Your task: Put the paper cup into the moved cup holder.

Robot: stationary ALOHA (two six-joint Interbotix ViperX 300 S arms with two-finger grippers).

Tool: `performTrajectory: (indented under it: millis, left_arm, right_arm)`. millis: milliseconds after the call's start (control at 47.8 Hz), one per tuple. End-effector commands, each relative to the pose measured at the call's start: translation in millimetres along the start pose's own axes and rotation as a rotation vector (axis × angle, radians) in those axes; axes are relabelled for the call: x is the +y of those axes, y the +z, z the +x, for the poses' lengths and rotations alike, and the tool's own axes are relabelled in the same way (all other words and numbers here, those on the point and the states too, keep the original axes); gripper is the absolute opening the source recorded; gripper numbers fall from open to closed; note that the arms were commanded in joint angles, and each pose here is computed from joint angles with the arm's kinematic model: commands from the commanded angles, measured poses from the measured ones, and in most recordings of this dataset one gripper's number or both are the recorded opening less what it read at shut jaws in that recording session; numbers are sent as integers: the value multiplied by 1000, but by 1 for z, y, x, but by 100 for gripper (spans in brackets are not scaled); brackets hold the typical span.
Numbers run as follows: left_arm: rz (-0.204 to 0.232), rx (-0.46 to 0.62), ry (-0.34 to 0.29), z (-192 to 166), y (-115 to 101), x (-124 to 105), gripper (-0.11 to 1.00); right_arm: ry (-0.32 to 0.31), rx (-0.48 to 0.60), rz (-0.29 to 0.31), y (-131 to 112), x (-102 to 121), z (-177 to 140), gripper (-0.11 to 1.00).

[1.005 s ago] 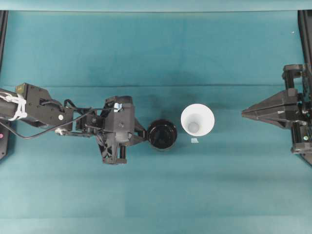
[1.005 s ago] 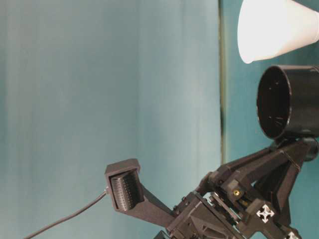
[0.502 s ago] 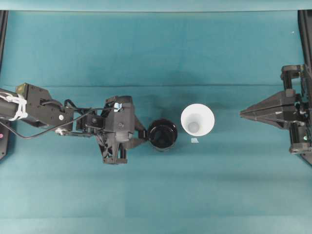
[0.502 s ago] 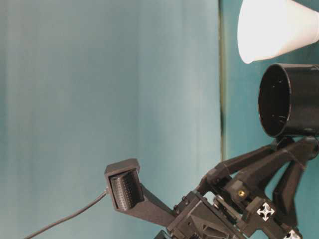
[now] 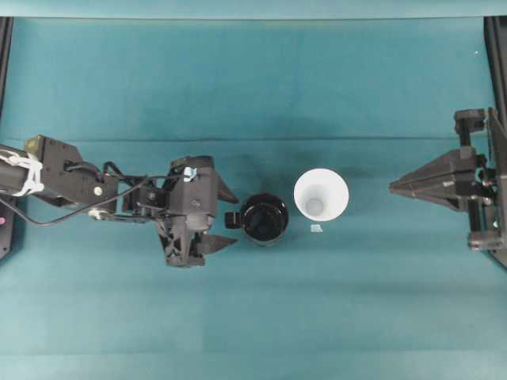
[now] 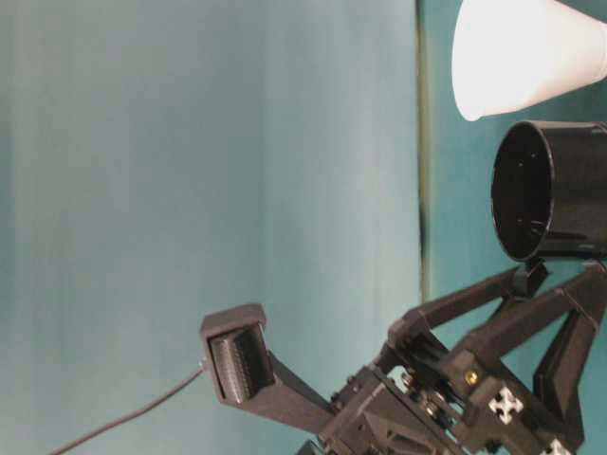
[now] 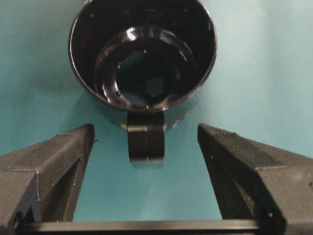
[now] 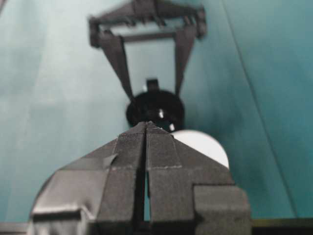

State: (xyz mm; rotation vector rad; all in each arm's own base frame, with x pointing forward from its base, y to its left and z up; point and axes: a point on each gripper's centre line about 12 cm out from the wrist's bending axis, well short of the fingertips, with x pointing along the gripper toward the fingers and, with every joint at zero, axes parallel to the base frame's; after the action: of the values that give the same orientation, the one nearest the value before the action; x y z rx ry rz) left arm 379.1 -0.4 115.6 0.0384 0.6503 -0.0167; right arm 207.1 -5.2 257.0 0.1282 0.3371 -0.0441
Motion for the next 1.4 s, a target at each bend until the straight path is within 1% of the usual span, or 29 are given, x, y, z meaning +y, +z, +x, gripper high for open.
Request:
performTrajectory:
  millis: [0,126,209,314,460,607,691,774,942,1026,1088,1172,1381]
  left_arm:
    - [2,-32,-2,-9,8,-1,86]
    - [1,-38,0,-21,7,0,86]
    - [3,-41,0,-31,7,0,86]
    - [2,-54,0,-46,7,-1,86]
    - [1,-87,2,-62,10,0,86]
    - [3,-103,3,-74,9,0,86]
    - [3,-100,3,-77,8,0,86]
    - [3,-87,3,-79,6,0,86]
    - [2,-74,1,-79,4,-1,86]
    - [2,-75,1,-79,4,-1,86]
    - [2,-78,1,-80,5,-1,86]
    - [1,-78,3,-82,5,0,86]
    - [1,-74,2,-86,3,-1,86]
  right_arm:
    - [-19,8,60,7,-3,3,1]
    - [-44,65,151,8,-7,10,1]
    - [-63,125,181,5,-9,15,1]
    - [-80,206,188,2,-10,24,1]
    - [-109,295,197,8,-13,35,3]
    - [-134,332,205,16,-18,43,10]
    - [-142,343,209,18,-20,45,18]
    - [-148,359,213,17,-21,48,30]
    - [-157,379,219,17,-23,53,71]
    - [-165,393,221,16,-25,57,83]
    - [-178,420,227,15,-28,61,87]
    - [-196,472,238,13,-33,68,87]
    - [-259,645,274,10,-50,94,87]
